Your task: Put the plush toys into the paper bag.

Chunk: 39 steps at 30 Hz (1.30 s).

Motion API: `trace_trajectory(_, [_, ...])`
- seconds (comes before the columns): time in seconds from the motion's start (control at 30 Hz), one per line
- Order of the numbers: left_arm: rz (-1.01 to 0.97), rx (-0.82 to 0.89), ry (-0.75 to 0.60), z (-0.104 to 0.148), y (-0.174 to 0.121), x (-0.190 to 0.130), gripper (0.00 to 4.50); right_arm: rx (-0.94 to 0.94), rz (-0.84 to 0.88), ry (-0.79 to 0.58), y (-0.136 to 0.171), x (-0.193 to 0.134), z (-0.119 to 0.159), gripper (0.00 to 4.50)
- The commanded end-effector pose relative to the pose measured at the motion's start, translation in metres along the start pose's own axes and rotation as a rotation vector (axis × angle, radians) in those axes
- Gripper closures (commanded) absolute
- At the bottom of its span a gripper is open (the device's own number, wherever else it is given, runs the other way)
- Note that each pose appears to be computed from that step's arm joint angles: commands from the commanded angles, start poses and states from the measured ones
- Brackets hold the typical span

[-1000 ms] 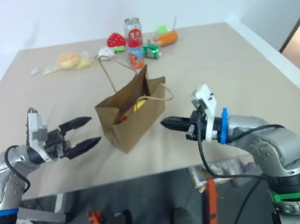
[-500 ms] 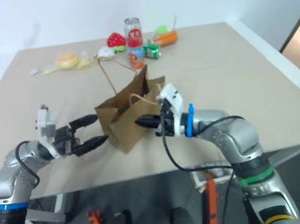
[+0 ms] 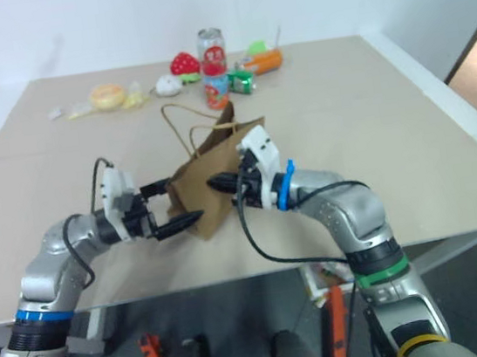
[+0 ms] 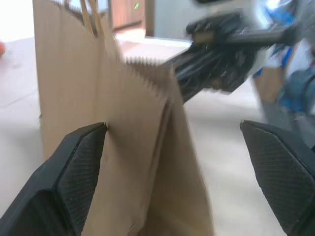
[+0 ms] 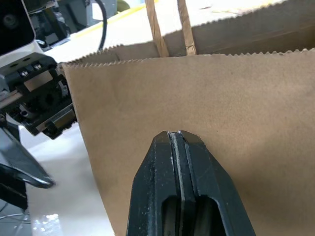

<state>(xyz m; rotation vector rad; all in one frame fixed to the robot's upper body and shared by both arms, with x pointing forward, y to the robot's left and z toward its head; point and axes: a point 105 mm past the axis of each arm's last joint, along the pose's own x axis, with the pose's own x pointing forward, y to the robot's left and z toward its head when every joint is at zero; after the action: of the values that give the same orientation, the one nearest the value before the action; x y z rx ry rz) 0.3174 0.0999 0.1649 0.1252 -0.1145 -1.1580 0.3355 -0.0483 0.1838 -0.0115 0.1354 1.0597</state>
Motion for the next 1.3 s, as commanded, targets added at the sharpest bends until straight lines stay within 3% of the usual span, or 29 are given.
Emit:
trace_trajectory(0.03, [0.106, 0.032, -0.030, 0.011, 0.017, 0.000, 1.14, -0.043, -0.010, -0.039, 0.000, -0.005, 0.013, 4.50])
trace_trajectory(0.1, [0.134, 0.027, -0.040, 0.013, 0.021, 0.003, 2.00, -0.045, -0.010, -0.039, 0.000, -0.005, 0.014, 4.50])
trace_trajectory(0.17, [0.143, 0.020, -0.047, 0.014, 0.021, 0.005, 2.43, -0.046, -0.011, -0.038, 0.000, -0.005, 0.013, 4.50])
trace_trajectory(0.3, [0.138, 0.009, -0.052, 0.015, 0.020, 0.007, 4.20, -0.048, -0.016, -0.035, -0.001, -0.007, 0.013, 4.50])
trace_trajectory(0.33, [0.136, 0.010, -0.050, 0.015, 0.019, 0.007, 4.47, -0.048, -0.016, -0.035, -0.001, -0.008, 0.013, 4.50])
trace_trajectory(0.43, [0.108, 0.009, -0.042, 0.016, 0.016, 0.005, 4.47, -0.046, -0.001, -0.050, 0.000, -0.021, 0.018, 4.50])
trace_trajectory(0.57, [0.048, 0.017, -0.049, 0.020, 0.013, -0.006, 4.47, -0.052, 0.033, -0.099, 0.001, -0.076, 0.030, 4.50])
trace_trajectory(0.8, [-0.147, 0.038, -0.062, 0.028, 0.013, -0.039, 4.47, -0.052, -0.086, 0.023, -0.022, -0.150, 0.021, 4.50])
trace_trajectory(1.03, [-0.351, 0.036, 0.033, 0.017, 0.008, -0.057, 4.47, -0.051, -0.098, 0.083, -0.022, -0.161, 0.012, 4.50])
trace_trajectory(1.27, [-0.356, 0.058, 0.042, 0.009, 0.017, -0.054, 4.47, -0.043, -0.088, 0.088, -0.018, -0.162, 0.008, 4.50])
trace_trajectory(1.3, [-0.361, 0.067, 0.048, 0.006, 0.017, -0.053, 4.22, -0.040, -0.084, 0.094, -0.017, -0.162, 0.007, 4.50])
